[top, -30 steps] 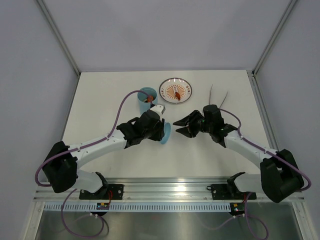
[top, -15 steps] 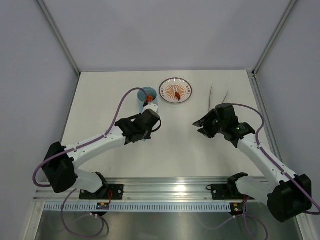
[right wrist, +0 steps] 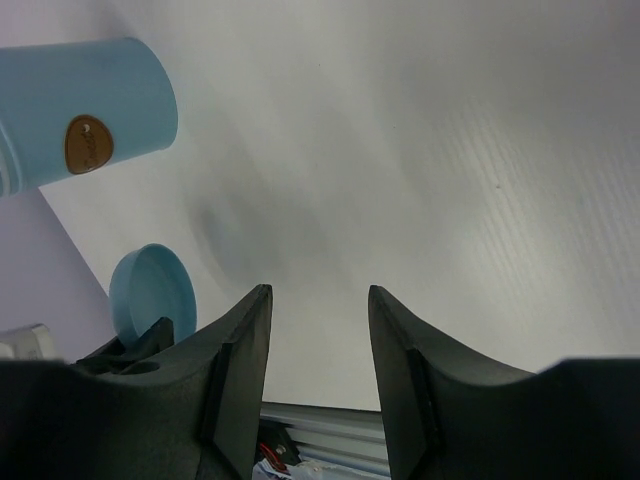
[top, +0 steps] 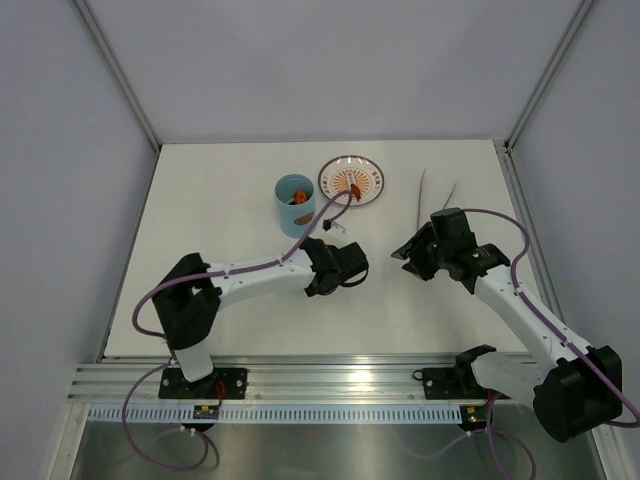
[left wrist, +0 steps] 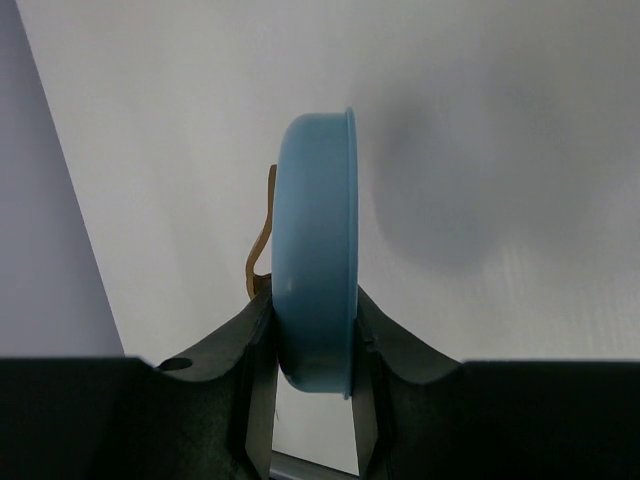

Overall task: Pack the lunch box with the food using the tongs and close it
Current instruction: Adjust the box lid at the center of the board.

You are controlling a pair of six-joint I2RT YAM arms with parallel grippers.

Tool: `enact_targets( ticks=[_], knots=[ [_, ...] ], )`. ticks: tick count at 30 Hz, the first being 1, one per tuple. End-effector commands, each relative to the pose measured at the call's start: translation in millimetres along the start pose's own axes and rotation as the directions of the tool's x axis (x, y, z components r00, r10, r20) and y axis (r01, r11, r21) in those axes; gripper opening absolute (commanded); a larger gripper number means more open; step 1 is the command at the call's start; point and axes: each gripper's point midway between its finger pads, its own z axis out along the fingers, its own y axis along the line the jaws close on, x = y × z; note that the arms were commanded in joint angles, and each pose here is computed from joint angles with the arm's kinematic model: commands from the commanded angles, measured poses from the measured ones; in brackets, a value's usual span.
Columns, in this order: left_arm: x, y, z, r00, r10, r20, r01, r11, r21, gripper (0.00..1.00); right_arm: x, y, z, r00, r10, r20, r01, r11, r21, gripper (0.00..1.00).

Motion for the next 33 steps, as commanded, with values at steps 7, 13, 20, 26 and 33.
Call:
enact_targets(
  ticks=[7, 13, 20, 26, 33],
  knots=[
    [-17, -42, -20, 0.996, 0.059, 0.065, -0.053, 0.995, -0.09, 0.19, -19, 2, -16, 0.996, -0.024, 0.081, 0.023, 1.0, 0.008, 0.51],
    [-16, -67, -21, 0.995, 0.084, 0.063, -0.083, 0.996, -0.016, 0.39, -26, -2, -20, 0.993, -0.026, 0.117, 0.023, 0.999, 0.023, 0.51],
    [-17, -86, -25, 0.996, 0.073, 0.06, -0.078, 0.992, 0.095, 0.66, -28, -5, -23, 0.991, -0.027, 0.129, 0.023, 0.999, 0.031, 0.52],
    [-26, -92, -45, 0.996, 0.044, 0.082, -0.061, 0.974, 0.218, 0.88, -32, -7, -29, 0.988, -0.039, 0.15, 0.032, 0.999, 0.044, 0.52],
    [-28, -84, -61, 0.998, -0.061, 0.015, 0.048, 0.885, 0.463, 0.96, -32, -7, -35, 0.986, -0.048, 0.157, 0.041, 0.998, 0.047, 0.52]
  ],
)
